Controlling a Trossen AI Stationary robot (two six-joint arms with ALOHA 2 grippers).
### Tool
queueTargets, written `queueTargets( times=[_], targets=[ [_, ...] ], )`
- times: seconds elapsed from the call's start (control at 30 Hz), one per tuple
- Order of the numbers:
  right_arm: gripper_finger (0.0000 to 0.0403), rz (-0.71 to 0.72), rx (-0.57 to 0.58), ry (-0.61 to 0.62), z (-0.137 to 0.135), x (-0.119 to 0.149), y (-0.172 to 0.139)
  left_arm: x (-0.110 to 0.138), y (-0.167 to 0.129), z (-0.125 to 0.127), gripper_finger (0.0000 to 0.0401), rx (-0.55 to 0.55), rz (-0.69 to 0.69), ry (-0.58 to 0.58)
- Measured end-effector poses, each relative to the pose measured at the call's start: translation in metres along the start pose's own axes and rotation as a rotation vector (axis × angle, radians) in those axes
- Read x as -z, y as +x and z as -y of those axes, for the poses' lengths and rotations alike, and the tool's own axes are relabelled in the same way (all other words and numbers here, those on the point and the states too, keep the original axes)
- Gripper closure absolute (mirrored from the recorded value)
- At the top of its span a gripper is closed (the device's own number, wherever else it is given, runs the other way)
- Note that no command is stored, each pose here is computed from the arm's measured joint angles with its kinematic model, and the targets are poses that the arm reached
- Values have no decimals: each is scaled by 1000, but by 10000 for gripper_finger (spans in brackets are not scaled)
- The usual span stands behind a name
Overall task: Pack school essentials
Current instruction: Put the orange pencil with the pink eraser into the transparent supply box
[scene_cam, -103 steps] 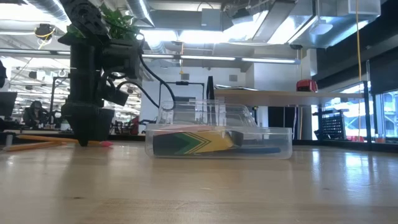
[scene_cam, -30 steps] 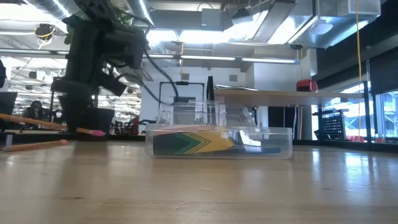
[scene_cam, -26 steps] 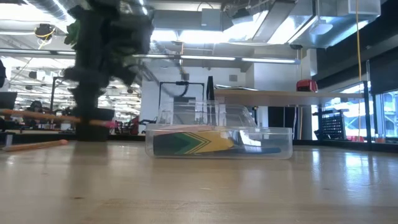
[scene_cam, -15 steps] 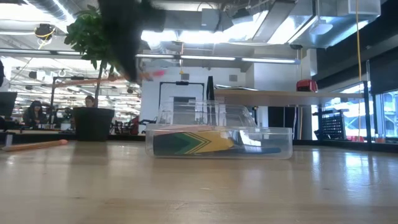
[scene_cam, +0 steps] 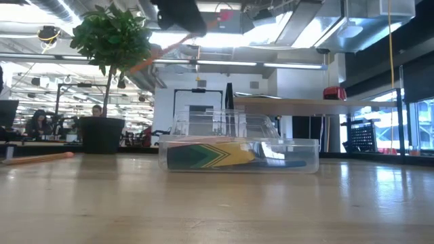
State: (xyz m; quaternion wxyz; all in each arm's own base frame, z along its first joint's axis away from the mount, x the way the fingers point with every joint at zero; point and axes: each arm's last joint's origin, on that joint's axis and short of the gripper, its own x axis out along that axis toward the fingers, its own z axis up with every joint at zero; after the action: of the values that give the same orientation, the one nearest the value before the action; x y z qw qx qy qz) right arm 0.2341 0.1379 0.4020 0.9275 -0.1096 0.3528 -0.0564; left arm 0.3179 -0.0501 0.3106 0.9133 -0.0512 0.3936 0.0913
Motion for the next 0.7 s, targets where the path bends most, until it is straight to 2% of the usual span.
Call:
queueTargets(
  times=[0.2,0.33,0.43,0.7],
  targets=[
    [334,-24,125,25,9,7,-5,-10,28,0,398,1,66,44],
    [334,-30,128,44,12,9,-7,-15,45,-4,397,-12,97,55],
    [334,-29,127,44,12,9,-8,-17,60,-6,397,-32,111,108],
    [334,-25,126,49,11,9,-8,-10,94,-16,398,-71,45,147]
  ],
)
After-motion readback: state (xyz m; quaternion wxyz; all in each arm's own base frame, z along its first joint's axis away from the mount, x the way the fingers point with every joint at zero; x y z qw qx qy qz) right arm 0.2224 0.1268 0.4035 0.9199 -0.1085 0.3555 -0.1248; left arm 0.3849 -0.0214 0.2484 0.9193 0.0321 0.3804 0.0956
